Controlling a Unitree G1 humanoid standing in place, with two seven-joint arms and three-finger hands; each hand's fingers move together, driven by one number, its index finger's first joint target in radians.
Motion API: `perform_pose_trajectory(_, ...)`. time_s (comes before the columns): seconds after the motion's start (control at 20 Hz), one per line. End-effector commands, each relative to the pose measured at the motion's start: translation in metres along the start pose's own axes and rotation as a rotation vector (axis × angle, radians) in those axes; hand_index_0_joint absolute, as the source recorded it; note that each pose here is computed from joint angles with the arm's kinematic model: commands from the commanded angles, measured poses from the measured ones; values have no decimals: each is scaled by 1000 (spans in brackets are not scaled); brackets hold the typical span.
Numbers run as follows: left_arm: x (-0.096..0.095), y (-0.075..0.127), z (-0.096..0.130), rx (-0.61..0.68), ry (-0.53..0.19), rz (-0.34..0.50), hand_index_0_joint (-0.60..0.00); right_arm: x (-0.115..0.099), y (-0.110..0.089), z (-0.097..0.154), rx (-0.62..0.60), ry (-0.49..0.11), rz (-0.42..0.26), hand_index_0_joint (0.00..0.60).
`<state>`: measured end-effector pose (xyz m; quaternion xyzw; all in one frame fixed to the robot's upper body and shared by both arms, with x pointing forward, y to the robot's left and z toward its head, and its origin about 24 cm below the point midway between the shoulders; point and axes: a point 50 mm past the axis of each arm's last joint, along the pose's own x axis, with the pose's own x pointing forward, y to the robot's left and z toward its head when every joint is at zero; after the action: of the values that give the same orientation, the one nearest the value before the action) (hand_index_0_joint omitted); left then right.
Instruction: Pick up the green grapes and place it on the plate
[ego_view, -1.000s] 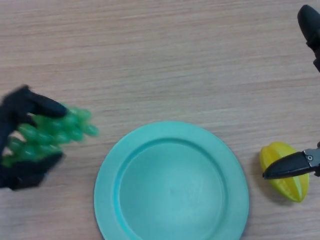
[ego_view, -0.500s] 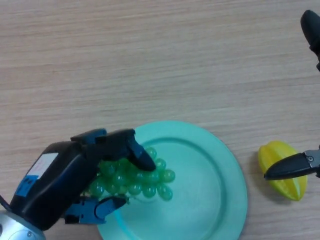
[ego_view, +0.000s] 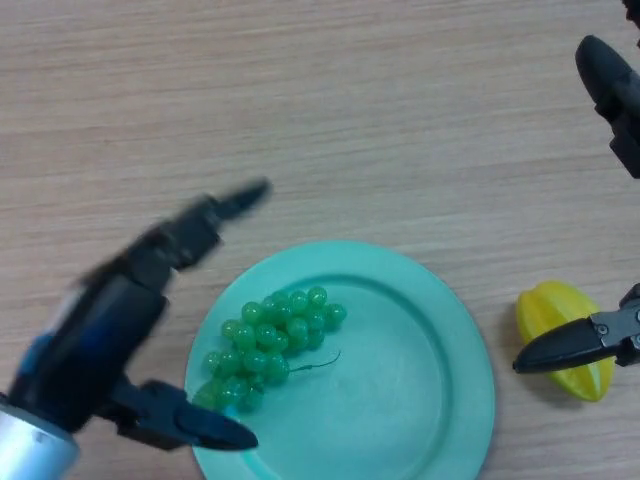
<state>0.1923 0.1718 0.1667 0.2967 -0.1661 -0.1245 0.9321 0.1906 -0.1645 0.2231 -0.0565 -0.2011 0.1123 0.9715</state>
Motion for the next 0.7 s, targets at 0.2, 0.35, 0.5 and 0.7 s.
perform_pose_trajectory(0.2,-10,52,35,-178,-226,227,0,-2,-3,29,-59,-195,-15,0)
perform_pose_trajectory(0.35,-14,68,38,-326,-275,256,0,-1,-3,30,-60,-200,-12,0)
perform_pose_trajectory(0.5,-16,80,36,-348,-294,287,0,3,0,33,-76,-211,2,0)
perform_pose_trajectory(0.7,-17,81,32,-394,-270,302,0,4,2,33,-71,-216,7,0)
